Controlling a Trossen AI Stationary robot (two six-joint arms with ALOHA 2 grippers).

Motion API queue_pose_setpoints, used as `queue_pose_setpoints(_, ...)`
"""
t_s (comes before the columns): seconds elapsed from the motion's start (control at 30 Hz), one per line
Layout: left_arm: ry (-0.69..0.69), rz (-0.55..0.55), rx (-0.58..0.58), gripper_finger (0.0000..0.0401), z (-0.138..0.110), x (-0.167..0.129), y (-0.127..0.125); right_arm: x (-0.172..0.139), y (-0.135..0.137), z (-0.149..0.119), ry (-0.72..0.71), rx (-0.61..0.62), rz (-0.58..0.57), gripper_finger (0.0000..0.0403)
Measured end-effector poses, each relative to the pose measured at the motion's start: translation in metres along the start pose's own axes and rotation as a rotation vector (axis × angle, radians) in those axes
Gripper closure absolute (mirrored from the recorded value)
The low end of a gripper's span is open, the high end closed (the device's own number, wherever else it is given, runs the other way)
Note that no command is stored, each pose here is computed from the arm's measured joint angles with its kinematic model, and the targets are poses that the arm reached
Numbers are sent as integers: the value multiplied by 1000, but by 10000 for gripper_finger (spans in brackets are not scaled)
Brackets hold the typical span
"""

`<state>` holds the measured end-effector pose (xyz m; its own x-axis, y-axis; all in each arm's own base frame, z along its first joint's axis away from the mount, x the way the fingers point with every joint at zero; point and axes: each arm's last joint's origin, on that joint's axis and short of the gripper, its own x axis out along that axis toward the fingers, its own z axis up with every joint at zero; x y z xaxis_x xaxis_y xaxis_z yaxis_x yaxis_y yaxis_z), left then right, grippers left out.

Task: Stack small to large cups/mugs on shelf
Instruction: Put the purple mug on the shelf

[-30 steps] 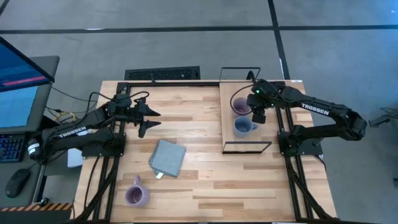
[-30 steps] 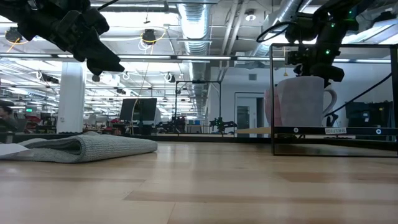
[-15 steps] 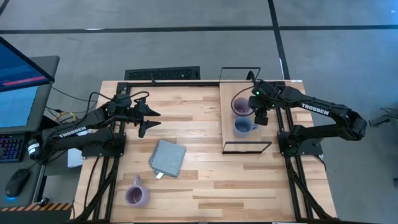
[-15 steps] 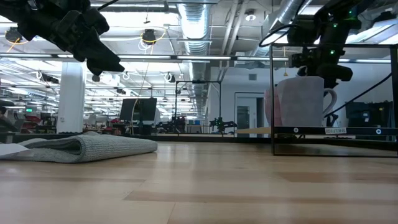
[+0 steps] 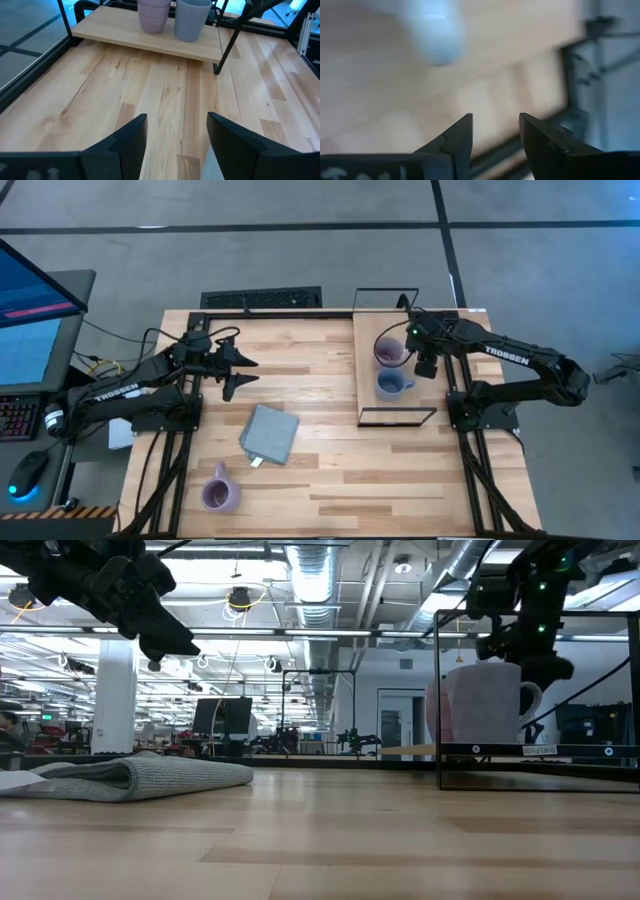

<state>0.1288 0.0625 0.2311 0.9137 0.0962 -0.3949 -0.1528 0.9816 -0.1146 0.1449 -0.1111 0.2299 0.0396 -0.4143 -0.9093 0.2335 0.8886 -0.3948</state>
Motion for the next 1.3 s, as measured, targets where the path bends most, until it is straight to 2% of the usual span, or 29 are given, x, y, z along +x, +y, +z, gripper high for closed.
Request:
queue_pose_setpoints(0.17, -3, 0, 8, 205, 0, 0, 0, -12, -19, 5, -74, 165, -271, 223)
queue_pose_setpoints(0.23, -8, 1, 16, 205, 1, 0, 0, -27, -30, 9, -186, 242, -335, 222)
queue_pose_setpoints(0.33, -25, 2, 25, 205, 3, 0, 0, -55, -44, 12, -436, 353, -405, 221)
queue_pose_setpoints(0.4, -35, 3, 30, 205, 4, 0, 0, -79, -49, 12, -657, 406, -418, 220)
queue_pose_setpoints(0.5, -38, 4, 45, 205, 4, 0, 0, -113, -49, 4, -987, 438, -351, 221)
queue_pose_setpoints(0.57, -39, 8, 62, 205, 4, 0, 0, -130, -46, -5, -1143, 427, -290, 222)
queue_pose_setpoints(0.63, -46, 14, 91, 205, 5, 0, 0, -141, -43, -15, -1240, 408, -230, 223)
queue_pose_setpoints(0.73, -90, 18, 128, 205, 9, 0, 1, -148, -34, -28, -1301, 358, -90, 221)
queue_pose_setpoints(0.83, -167, 26, 158, 205, 17, -1, 1, -146, -21, -38, -1293, 248, 90, 220)
queue_pose_setpoints(0.93, -201, 33, 213, 205, 20, -2, 0, -137, -9, -42, -1310, 158, 198, 221)
queue_pose_setpoints(1.03, -213, 36, 233, 205, 22, -3, 0, -124, 1, -44, -1347, 143, 198, 223)
queue_pose_setpoints(1.17, -236, 42, 267, 205, 23, -9, -2, -103, 13, -51, -1357, 230, 117, 221)
queue_pose_setpoints(1.3, -270, 60, 299, 205, 23, -22, -7, -92, 24, -62, -1374, 239, 103, 220)
